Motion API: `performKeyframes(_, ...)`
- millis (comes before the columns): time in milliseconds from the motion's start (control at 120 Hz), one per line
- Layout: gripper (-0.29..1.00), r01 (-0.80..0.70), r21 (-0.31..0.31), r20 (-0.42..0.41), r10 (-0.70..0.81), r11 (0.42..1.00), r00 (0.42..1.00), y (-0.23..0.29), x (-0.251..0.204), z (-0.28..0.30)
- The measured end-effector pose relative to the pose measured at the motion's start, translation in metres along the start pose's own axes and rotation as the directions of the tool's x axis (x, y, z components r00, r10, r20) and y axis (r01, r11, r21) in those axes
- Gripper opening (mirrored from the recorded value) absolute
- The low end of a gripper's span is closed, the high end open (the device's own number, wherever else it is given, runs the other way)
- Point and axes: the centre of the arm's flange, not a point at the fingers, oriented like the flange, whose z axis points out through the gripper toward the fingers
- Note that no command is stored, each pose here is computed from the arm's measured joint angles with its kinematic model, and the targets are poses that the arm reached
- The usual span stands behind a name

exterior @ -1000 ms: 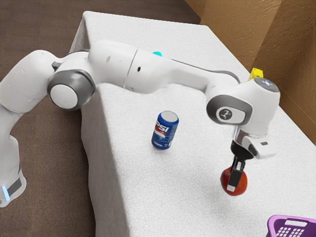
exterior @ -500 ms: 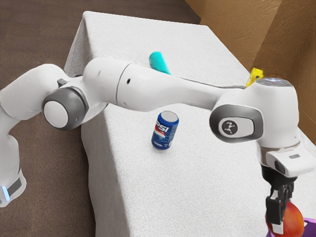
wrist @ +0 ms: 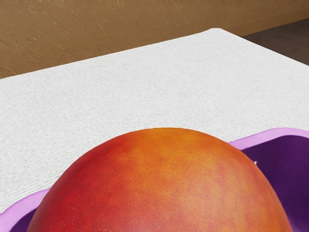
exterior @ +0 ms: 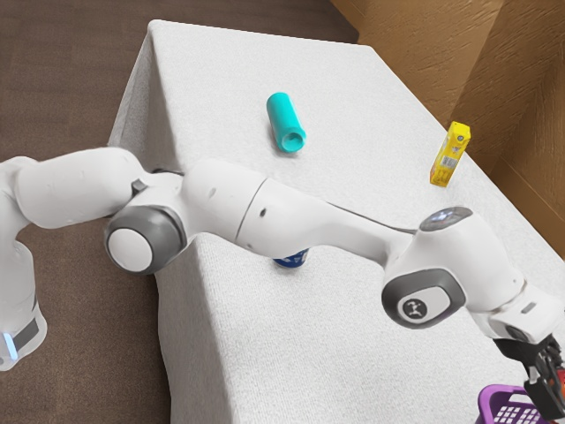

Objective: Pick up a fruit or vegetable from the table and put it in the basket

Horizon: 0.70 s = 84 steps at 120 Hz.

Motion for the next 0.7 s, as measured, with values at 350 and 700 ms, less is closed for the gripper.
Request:
performKeyframes(350,0.5,0.079,0.012,-0.112,-0.078,0.997,0.991,-0.004,-0.014,0.018)
performKeyframes(700,0.68,0.111,-0.003,-0.136,-0.11,0.994,0.985,0.001,-0.016,0.021)
